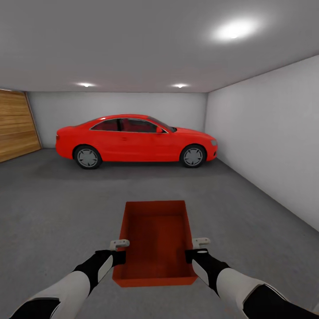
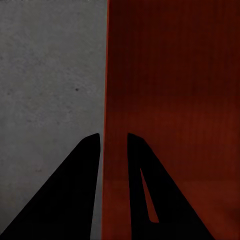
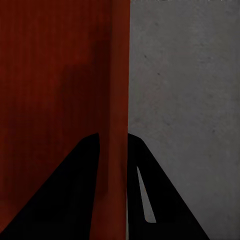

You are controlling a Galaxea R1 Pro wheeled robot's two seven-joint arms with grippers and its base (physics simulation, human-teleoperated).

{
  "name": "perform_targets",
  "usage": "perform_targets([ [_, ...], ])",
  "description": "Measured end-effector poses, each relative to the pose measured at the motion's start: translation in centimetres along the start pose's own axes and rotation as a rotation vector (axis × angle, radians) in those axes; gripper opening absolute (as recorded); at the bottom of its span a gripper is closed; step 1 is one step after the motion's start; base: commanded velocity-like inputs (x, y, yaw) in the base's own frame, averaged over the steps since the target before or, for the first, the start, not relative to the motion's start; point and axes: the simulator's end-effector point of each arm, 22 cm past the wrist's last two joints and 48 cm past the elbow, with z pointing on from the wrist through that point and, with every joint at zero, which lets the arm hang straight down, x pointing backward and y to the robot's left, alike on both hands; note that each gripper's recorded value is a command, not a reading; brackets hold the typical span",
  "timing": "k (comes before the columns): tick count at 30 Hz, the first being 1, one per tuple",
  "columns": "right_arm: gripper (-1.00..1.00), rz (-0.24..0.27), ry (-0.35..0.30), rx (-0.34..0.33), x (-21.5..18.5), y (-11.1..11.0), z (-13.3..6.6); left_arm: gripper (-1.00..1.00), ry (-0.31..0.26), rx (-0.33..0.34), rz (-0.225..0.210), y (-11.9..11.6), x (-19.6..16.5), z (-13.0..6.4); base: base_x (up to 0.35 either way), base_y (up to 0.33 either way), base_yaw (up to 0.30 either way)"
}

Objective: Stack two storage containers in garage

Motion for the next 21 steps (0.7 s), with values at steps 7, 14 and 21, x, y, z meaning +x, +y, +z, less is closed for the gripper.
perform_targets([
  [7, -1.00, 0.000, 0.000, 0.000, 0.00, 0.00, 0.01, -1.00, 0.000, 0.000, 0.000, 0.00, 0.00, 0.01, 0.011, 0.000, 0.000],
  [14, -1.00, 0.000, -0.001, 0.000, -0.01, -0.03, -0.01, -1.00, -0.001, 0.000, 0.000, -0.04, -0.01, -0.02, 0.071, 0.084, 0.000],
  [21, -1.00, 0.000, 0.000, -0.001, 0.01, -0.08, 0.01, -1.00, 0.000, 0.000, 0.000, -0.08, 0.01, -0.01, 0.158, 0.151, 0.000],
])
